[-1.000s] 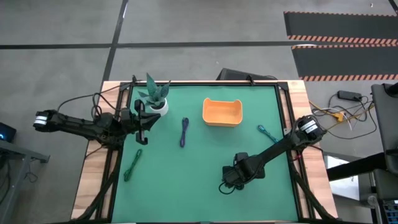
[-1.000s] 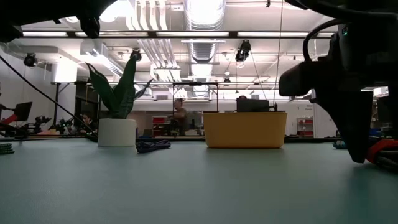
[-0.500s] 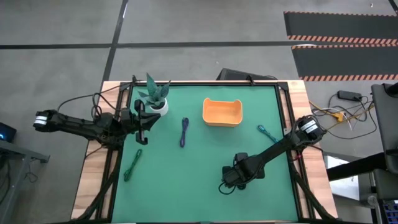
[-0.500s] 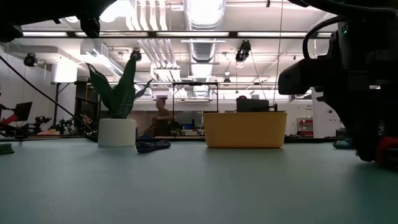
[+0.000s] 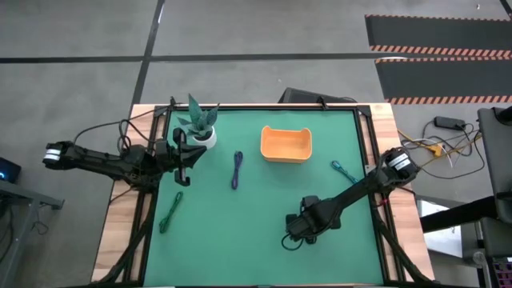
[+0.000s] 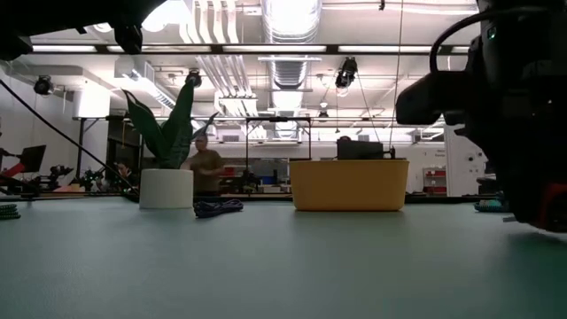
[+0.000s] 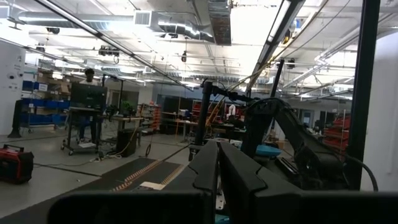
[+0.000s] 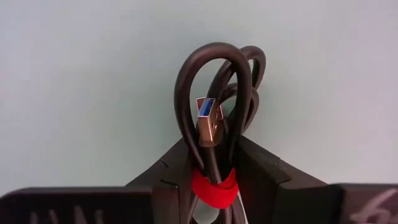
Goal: Pick and place USB-C Cables
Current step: Put the black charger cable into the yellow bin
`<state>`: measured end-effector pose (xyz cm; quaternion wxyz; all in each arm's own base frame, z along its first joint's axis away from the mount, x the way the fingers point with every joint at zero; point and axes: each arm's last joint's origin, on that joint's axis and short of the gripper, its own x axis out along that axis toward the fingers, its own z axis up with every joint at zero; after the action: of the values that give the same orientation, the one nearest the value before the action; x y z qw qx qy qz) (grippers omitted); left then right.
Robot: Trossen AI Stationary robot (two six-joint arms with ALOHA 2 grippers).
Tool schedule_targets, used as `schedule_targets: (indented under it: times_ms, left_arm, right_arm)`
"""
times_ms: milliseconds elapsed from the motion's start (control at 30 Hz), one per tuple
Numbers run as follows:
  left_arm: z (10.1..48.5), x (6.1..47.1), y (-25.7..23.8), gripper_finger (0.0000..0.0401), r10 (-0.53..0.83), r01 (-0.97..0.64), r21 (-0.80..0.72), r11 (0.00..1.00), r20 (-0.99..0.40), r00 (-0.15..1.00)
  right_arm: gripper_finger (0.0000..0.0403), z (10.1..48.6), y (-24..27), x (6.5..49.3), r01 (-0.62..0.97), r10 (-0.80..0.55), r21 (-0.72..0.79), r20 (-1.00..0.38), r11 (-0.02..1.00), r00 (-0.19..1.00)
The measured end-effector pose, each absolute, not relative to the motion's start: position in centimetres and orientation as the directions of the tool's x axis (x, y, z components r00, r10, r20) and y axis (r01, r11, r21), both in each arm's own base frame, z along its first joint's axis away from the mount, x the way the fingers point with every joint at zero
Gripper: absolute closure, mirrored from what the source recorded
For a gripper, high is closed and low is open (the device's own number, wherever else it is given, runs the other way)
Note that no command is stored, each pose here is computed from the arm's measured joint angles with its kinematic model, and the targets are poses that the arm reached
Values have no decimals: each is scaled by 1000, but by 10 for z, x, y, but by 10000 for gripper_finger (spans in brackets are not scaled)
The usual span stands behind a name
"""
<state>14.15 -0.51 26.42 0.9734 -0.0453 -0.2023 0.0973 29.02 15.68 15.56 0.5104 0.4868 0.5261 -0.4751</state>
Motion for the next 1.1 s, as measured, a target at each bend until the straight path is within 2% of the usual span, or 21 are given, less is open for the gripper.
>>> schedule_targets:
  times_ms: [533, 1100]
  left_arm:
    - [265, 141, -5, 399, 209, -171, -130, 977, 393, 895]
    - [261, 146, -5, 400, 211, -176, -128, 976, 358, 910]
  right_arm:
    - [312, 188, 150, 282, 959, 24, 69, -998, 275, 65]
    - [312, 222, 140, 306, 861, -80, 181, -966, 476, 248]
